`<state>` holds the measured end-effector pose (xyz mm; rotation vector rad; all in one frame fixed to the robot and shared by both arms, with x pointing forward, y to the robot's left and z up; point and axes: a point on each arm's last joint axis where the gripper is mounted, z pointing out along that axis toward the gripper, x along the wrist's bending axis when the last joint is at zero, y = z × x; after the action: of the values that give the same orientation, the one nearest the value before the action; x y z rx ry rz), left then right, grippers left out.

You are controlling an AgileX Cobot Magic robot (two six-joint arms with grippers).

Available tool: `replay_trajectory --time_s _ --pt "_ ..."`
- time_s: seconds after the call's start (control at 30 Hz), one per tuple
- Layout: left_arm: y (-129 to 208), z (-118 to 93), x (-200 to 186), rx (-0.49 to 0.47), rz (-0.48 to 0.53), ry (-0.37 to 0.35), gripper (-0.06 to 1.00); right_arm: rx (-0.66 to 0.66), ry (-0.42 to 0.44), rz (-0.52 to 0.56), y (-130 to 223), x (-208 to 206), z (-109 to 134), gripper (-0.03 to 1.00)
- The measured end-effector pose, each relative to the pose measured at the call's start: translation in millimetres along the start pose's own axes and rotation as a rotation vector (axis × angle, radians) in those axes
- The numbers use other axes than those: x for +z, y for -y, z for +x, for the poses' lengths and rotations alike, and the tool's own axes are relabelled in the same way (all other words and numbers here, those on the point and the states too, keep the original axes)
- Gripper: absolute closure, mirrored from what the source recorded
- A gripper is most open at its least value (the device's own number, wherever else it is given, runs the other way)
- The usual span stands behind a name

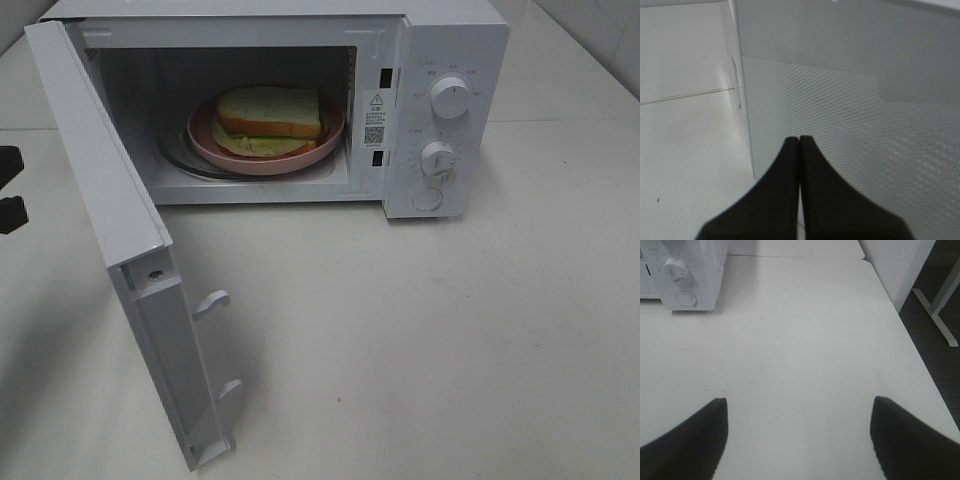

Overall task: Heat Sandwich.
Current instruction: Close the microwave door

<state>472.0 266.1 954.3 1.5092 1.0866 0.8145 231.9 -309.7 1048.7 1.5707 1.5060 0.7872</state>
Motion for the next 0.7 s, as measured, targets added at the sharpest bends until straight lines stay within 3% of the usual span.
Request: replay_trajectory --time_s 0.2,0.7 --pt "1 -20 17 0.028 0.010 0.076 0.94 0.000 0.000 0.000 0 0 0 0.21" --pt "-2 -49 46 0.020 -0.001 0.136 0.94 0.000 0.000 0.000 0 0 0 0.21"
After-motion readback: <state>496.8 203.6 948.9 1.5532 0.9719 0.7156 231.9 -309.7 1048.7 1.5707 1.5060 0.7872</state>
